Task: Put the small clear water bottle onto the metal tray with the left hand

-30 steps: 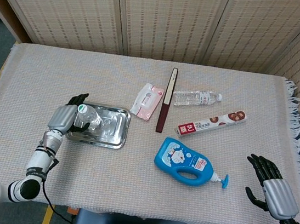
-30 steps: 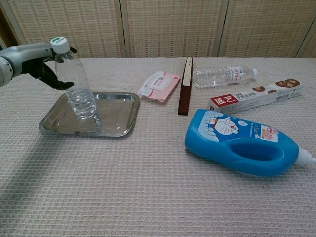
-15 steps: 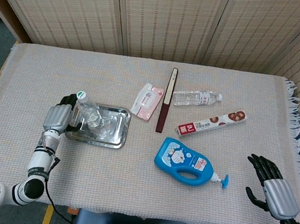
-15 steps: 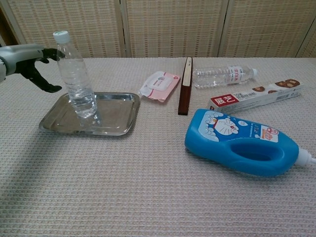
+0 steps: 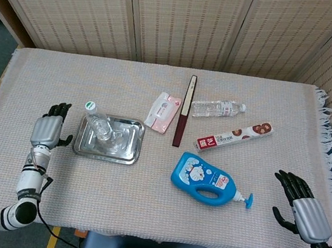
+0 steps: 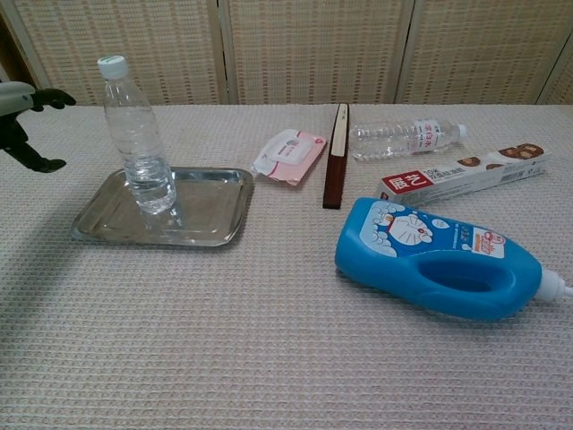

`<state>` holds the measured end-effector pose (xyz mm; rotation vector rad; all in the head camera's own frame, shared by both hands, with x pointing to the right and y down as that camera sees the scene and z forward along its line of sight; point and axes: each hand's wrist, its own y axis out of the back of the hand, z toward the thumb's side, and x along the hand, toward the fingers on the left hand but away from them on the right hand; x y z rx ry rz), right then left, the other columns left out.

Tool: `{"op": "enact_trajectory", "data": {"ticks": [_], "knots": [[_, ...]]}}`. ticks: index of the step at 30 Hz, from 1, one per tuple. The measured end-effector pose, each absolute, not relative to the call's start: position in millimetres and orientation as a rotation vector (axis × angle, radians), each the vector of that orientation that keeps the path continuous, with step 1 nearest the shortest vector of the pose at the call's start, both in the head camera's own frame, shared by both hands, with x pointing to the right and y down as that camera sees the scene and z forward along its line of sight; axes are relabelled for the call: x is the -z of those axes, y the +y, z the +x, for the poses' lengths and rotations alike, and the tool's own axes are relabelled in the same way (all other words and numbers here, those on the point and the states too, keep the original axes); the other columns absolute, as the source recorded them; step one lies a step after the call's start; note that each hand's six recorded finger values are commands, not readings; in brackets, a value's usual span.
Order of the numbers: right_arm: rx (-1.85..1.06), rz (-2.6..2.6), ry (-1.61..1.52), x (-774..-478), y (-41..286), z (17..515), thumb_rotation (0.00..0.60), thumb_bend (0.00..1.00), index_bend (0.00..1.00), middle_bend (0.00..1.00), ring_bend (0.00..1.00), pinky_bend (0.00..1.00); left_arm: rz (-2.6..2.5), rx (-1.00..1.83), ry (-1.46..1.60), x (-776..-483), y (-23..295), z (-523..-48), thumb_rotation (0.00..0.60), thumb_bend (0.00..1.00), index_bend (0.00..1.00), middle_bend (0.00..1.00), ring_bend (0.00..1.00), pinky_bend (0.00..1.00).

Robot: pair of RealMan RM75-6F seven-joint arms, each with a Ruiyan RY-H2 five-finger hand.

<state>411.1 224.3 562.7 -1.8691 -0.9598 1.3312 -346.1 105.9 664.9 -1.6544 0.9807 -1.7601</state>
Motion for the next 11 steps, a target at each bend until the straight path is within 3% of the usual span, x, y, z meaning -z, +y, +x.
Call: {"op": "enact_trajectory", "data": {"ticks": [11], "knots": [[-1.363,-1.865,-0.935,-571.5,224.1,409.7,0.6,0.15,0.07,0.03,0.0,0.09,-1.546,1.531,0.852,-633.9,157.2,-408.7,0.6,0.41,0.0,0.0,0.0,0.22]]}}
